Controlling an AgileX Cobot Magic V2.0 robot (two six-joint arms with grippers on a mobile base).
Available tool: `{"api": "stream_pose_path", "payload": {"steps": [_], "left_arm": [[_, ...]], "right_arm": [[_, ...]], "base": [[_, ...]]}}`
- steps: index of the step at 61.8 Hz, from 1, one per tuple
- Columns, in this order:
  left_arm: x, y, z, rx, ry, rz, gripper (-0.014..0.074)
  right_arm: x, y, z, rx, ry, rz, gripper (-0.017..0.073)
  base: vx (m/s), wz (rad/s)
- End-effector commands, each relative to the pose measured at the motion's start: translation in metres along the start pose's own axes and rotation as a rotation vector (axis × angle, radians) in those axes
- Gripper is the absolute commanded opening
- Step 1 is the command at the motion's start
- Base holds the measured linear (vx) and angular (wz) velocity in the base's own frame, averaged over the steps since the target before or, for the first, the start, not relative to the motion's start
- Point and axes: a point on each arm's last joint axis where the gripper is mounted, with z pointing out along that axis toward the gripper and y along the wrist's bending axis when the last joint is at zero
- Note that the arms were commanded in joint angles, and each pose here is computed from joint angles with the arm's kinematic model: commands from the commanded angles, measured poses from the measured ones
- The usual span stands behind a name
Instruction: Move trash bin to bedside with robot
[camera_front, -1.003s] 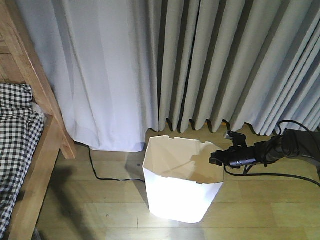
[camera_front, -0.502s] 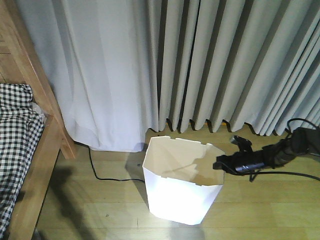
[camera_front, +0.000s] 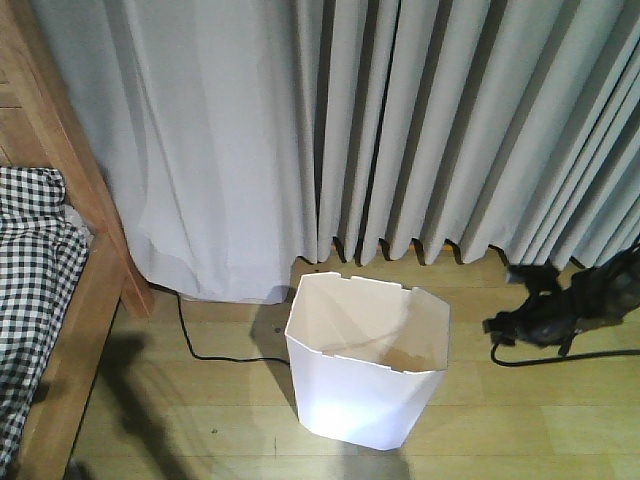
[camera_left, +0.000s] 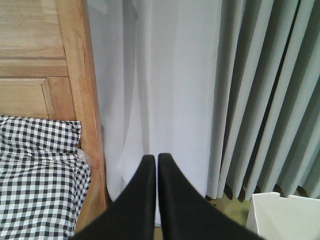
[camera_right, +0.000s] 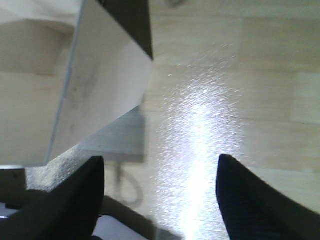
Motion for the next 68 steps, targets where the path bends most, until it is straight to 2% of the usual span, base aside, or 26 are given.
{"api": "stream_pose_path", "payload": {"steps": [1,11,26,32,43,47,53,61,68], "left_arm": [[0.002,0.000,0.002,0.006,-0.054,-0.012,-0.0006],[0.002,0.000,0.002,0.006,-0.054,-0.012,-0.0006],[0.002,0.000,0.002,0.006,-0.054,-0.012,-0.0006],[0.002,0.000,0.002,0.006,-0.054,-0.012,-0.0006],[0.002,0.000,0.002,0.006,-0.054,-0.012,-0.0006],[0.002,0.000,0.002,0.006,-0.054,-0.012,-0.0006],[0.002,0.000,0.002,0.006,-0.054,-0.012,-0.0006],[0.002,0.000,0.002,0.006,-0.054,-0.012,-0.0006],[0.002,0.000,0.002,0.006,-0.054,-0.012,-0.0006]], "right_arm": [[-0.030,0.001,-0.058,0.031,-0.124,-0.021,0.0457],[-0.044,0.011,-0.142,0.103,-0.260,-0.064,0.0457],[-0.054,0.034,-0.286,0.217,-0.590,-0.147,0.0457],[-0.047,0.049,-0.341,0.242,-0.735,-0.176,0.0457],[-0.011,0.082,-0.421,0.224,-0.973,-0.250,0.0457],[0.007,0.092,-0.439,0.219,-1.037,-0.262,0.0457],[0.037,0.104,-0.458,0.218,-1.123,-0.239,0.0457],[0.074,0.113,-0.465,0.245,-1.193,-0.231,0.0457],[0.102,0.122,-0.462,0.232,-1.244,-0.215,0.0457]], "base": [[0.00,0.00],[0.00,0.00],[0.00,0.00],[0.00,0.00],[0.00,0.00],[0.00,0.00],[0.00,0.00],[0.00,0.00],[0.00,0.00]]}}
